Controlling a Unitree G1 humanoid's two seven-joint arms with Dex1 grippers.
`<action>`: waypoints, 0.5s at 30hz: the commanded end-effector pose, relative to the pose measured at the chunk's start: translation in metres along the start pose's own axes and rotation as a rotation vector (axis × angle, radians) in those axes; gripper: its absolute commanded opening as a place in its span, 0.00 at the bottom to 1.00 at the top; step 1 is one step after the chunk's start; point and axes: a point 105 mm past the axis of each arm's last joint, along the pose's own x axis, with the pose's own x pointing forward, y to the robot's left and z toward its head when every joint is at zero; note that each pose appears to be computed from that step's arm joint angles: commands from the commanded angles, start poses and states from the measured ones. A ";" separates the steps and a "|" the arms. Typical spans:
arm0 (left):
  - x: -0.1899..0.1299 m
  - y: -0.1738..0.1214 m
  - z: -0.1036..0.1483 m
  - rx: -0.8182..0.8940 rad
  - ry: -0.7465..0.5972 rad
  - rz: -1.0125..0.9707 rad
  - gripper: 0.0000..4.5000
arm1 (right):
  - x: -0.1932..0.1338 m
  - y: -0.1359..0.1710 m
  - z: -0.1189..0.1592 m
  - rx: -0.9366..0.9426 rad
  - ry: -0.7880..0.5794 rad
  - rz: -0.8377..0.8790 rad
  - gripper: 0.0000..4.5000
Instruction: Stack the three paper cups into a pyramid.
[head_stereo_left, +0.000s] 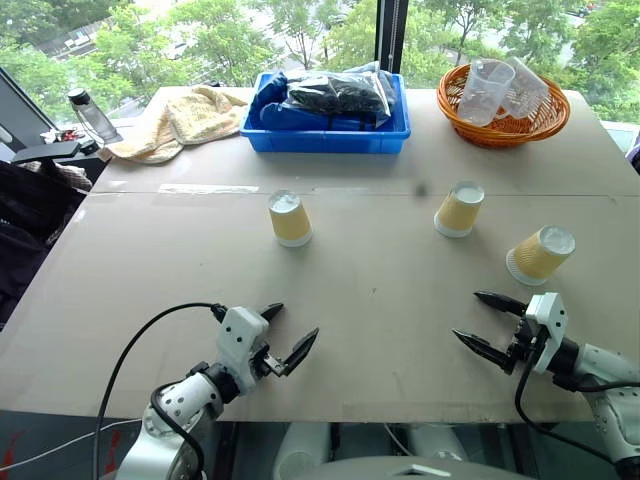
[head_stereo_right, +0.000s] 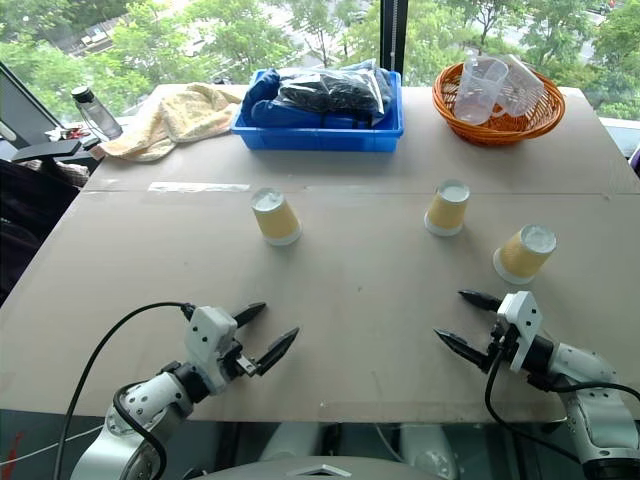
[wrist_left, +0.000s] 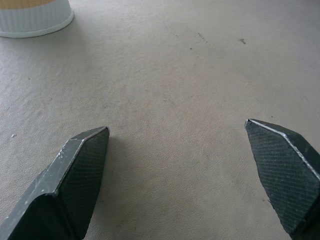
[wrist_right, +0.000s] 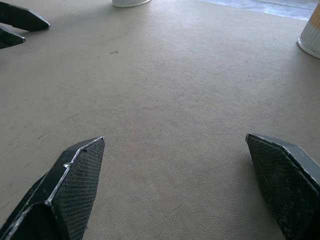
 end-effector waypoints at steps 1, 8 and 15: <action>0.004 0.000 0.005 0.044 -0.017 -0.034 0.99 | -0.002 -0.004 0.005 -0.029 -0.014 -0.016 1.00; 0.010 0.005 0.008 0.069 -0.046 -0.052 0.99 | 0.001 -0.005 0.007 -0.039 -0.031 -0.028 1.00; 0.010 0.006 0.009 0.073 -0.055 -0.048 0.99 | 0.000 -0.007 0.009 -0.046 -0.027 -0.020 1.00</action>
